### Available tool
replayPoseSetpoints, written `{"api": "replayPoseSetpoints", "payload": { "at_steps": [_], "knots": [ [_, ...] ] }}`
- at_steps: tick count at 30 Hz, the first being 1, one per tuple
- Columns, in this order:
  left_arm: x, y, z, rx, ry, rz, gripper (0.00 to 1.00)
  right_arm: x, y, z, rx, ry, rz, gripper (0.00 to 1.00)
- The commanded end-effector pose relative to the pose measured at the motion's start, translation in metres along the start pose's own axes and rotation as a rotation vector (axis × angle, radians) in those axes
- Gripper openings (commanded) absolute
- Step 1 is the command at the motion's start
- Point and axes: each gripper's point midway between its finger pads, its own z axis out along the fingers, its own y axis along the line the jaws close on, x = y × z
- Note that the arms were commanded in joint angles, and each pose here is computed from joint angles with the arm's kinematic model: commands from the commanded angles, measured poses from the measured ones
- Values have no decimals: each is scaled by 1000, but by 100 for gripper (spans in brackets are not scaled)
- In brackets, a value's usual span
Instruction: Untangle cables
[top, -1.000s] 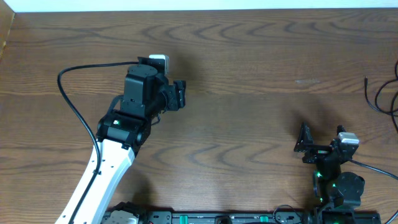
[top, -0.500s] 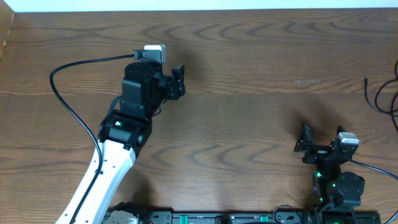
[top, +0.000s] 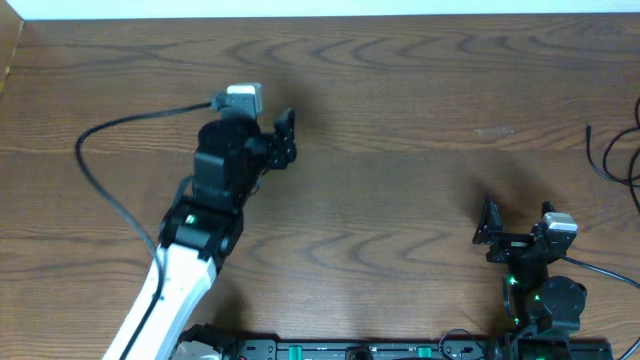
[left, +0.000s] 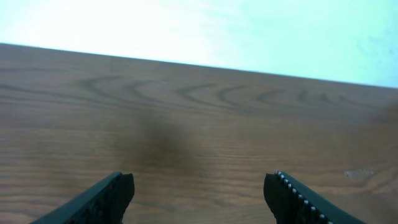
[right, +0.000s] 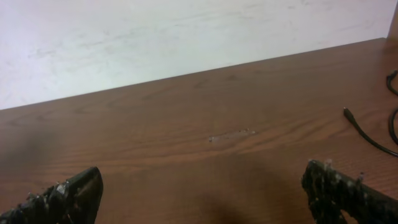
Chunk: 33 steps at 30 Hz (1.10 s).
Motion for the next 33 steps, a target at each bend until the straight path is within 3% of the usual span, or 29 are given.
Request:
{"api": "replayPoseSetpoints", "payload": {
  "at_steps": [1, 13, 24, 33],
  "knots": [
    [-10, 10, -26, -39, -84, -15, 72, 2, -2, 0, 9, 5, 11, 99],
    [34, 45, -117, -47, -256, -87, 72, 2, -2, 0, 9, 5, 11, 99],
    [67, 71, -122, -84, -351, -105, 72, 2, -2, 0, 9, 5, 11, 99],
    [64, 71, -123, -20, -549, -112, 73, 2, -2, 0, 9, 5, 11, 99]
  ]
}}
